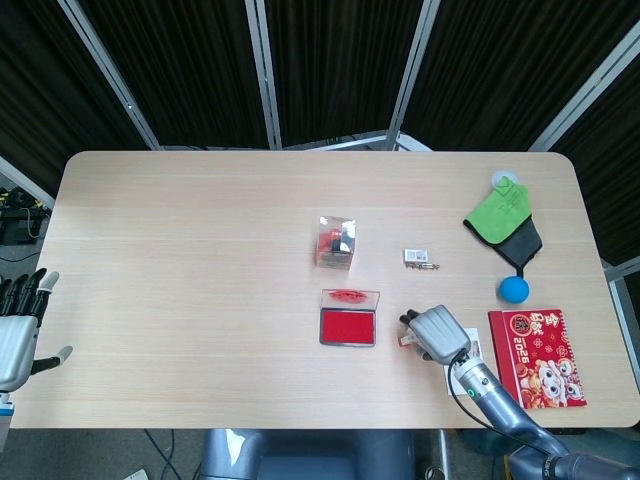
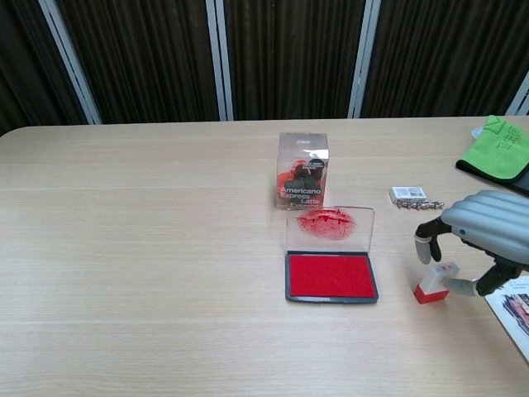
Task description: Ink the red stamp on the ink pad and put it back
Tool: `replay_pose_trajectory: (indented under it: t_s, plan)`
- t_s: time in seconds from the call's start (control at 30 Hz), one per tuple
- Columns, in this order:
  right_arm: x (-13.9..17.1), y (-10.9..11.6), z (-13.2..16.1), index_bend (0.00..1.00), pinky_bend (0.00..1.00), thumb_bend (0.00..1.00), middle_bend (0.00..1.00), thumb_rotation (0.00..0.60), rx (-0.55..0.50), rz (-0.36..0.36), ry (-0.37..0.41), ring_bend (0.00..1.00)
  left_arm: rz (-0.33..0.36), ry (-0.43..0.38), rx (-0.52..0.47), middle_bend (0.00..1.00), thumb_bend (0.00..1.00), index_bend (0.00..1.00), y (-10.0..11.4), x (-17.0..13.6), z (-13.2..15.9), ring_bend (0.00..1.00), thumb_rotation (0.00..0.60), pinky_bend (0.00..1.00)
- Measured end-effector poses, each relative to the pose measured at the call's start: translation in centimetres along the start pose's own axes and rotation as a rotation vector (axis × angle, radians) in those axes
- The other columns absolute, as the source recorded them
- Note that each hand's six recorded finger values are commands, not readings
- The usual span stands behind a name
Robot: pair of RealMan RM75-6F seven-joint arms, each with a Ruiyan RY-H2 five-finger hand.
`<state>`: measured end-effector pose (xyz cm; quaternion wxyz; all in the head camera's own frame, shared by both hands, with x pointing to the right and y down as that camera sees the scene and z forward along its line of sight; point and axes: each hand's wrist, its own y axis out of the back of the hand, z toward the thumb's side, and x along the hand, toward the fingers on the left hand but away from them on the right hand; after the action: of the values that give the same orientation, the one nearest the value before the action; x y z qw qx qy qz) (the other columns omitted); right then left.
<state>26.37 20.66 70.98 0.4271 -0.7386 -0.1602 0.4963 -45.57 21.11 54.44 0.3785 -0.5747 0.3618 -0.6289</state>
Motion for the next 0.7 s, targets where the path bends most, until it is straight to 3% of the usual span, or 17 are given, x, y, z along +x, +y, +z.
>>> replay_pose_trajectory:
  t_s: [0.7]
  plan:
    - [-0.43, -0.04, 0.29, 0.53, 1.00, 0.40, 0.58, 0.600, -0.007, 0.005, 0.001, 0.97, -0.009, 0.010, 0.004, 0.00, 0.00, 0.00, -0.14, 0.12, -0.09, 0.00, 0.600, 0.00]
